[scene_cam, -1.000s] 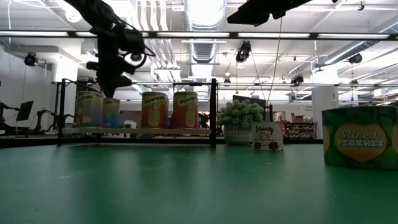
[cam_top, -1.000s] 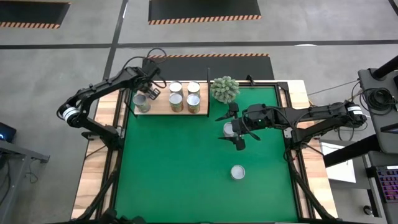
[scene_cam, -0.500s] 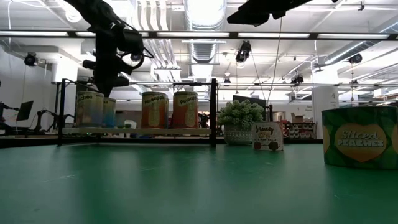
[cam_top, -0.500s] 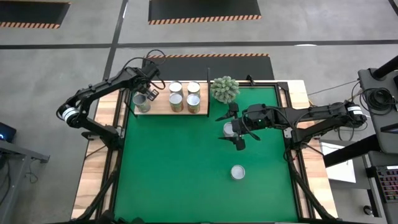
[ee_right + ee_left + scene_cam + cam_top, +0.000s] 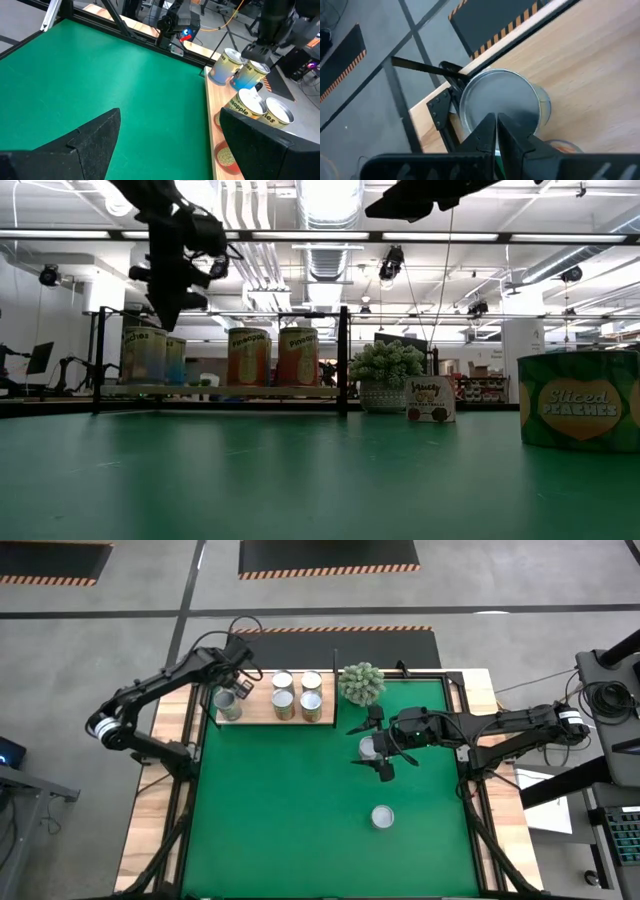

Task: Pick and place cans onto a shelf
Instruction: Put the canned spaghetti sauce on the shelf

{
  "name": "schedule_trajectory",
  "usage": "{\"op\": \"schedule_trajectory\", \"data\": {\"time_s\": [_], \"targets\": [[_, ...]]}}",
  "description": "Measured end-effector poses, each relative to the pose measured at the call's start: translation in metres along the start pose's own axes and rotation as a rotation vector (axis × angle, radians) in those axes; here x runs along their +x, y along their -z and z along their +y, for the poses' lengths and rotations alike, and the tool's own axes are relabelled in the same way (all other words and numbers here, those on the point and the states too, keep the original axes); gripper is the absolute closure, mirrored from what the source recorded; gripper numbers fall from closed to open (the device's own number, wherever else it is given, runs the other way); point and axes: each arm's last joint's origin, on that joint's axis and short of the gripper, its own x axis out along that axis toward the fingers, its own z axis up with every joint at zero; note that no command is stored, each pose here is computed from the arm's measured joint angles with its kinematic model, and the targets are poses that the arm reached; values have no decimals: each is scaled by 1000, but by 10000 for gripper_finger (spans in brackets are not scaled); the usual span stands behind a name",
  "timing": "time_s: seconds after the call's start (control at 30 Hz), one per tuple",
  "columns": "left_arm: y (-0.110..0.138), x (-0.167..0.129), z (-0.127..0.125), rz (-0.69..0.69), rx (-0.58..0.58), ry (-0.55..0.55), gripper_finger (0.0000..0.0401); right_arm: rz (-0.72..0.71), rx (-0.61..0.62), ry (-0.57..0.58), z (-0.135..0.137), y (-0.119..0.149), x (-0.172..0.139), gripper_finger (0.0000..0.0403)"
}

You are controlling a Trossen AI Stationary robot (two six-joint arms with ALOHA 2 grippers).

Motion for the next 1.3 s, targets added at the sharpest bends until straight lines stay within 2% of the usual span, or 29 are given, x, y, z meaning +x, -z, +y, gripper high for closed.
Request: {"op": "schedule_trajectory", "data": {"time_s": [0.1, 0.23, 0.37, 0.47, 0.6, 0.7, 0.83, 0.97, 1.07, 1.13, 1.23, 1.3], "targets": [[3, -16, -3, -66, -23, 52, 401, 1, -1, 2, 0, 0, 0, 75], [11, -51, -20, -249, -12, 231, 401, 2, -1, 7, 0, 0, 0, 75], [30, -88, -41, -462, 37, 383, 401, 11, 10, 33, -1, 0, 0, 75], [51, -110, -53, -565, 105, 469, 401, 10, 25, 50, -2, 0, 0, 75], [83, -117, -59, -581, 169, 442, 401, -9, 47, 56, -2, -2, 0, 75], [96, -112, -61, -560, 136, 447, 401, -20, 56, 60, -3, -3, 0, 75], [107, -102, -62, -535, 105, 453, 401, -33, 103, 63, -3, -4, 0, 75], [112, -98, -60, -547, 91, 436, 401, -17, 233, 55, -2, -2, 1, 75], [112, -99, -57, -564, 76, 423, 401, 73, 346, 38, 1, 7, 2, 75], [112, -100, -56, -569, 71, 425, 401, 182, 423, 56, 4, 17, 2, 75], [112, -100, -55, -576, 63, 430, 401, 424, 512, 167, 8, 39, 0, 75], [112, -100, -54, -578, 56, 427, 401, 635, 542, 230, 13, 58, -3, 75]]}}
